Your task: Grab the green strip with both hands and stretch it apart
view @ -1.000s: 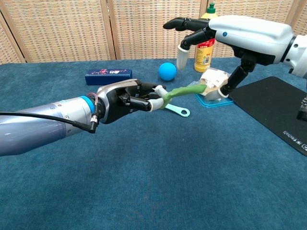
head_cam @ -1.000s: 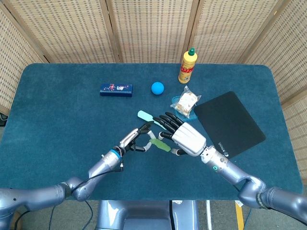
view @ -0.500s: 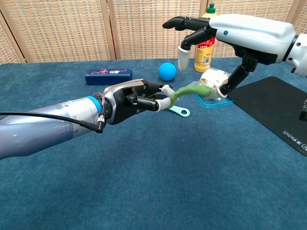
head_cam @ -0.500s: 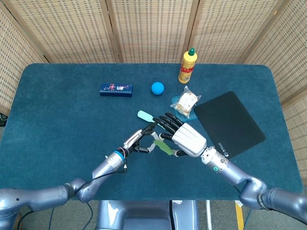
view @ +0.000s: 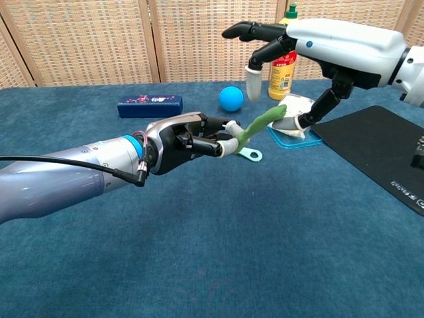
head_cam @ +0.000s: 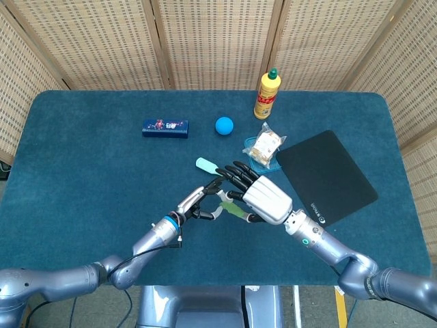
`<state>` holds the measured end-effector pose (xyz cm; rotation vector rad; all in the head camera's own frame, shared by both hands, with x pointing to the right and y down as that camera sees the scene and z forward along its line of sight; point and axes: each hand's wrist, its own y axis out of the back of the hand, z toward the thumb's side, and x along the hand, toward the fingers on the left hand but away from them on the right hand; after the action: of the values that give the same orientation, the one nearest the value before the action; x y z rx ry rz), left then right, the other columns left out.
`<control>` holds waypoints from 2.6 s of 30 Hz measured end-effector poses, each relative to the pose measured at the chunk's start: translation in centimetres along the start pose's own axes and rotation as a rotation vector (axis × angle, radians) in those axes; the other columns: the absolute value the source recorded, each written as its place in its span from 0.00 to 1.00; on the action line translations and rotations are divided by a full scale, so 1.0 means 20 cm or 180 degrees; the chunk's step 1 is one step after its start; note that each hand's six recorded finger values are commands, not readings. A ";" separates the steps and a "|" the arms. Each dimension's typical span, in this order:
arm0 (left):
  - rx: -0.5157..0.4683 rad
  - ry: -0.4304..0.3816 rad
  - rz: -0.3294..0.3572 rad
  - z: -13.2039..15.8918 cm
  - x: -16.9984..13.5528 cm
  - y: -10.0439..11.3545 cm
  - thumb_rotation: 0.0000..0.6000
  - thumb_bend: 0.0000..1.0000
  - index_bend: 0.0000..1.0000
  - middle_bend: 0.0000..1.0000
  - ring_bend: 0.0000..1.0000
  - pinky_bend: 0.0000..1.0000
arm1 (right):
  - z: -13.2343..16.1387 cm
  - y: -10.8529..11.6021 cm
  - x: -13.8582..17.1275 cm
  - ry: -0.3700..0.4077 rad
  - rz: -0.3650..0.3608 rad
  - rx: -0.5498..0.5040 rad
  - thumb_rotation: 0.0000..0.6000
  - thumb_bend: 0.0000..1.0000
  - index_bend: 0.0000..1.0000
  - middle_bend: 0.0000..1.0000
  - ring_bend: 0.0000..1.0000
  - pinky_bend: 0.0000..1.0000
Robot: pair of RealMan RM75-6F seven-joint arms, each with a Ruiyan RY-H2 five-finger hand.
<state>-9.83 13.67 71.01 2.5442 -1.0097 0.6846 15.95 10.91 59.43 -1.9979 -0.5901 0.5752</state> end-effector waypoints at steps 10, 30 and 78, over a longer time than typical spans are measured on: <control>-0.0034 0.0018 -0.0001 0.00 0.01 -0.01 1.00 0.52 0.76 0.00 0.00 0.00 | 0.01 0.00 0.01 0.0032 -0.0024 -0.0022 1.00 0.43 0.53 0.02 0.00 0.00; -0.0011 0.0009 -0.0014 0.01 0.01 -0.02 1.00 0.52 0.76 0.00 0.00 0.00 | 0.01 -0.01 0.02 0.0070 0.0013 0.0077 1.00 0.57 0.76 0.06 0.00 0.00; 0.0437 0.0379 0.1329 -0.20 -0.65 1.04 1.00 0.53 0.79 0.00 0.00 0.00 | -0.23 0.24 0.33 -0.0417 -0.0255 0.0780 1.00 0.59 0.82 0.07 0.00 0.00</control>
<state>-34.12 8.10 69.73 2.3853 -1.5162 1.0344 24.69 9.94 56.21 -1.7086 -0.6438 0.6986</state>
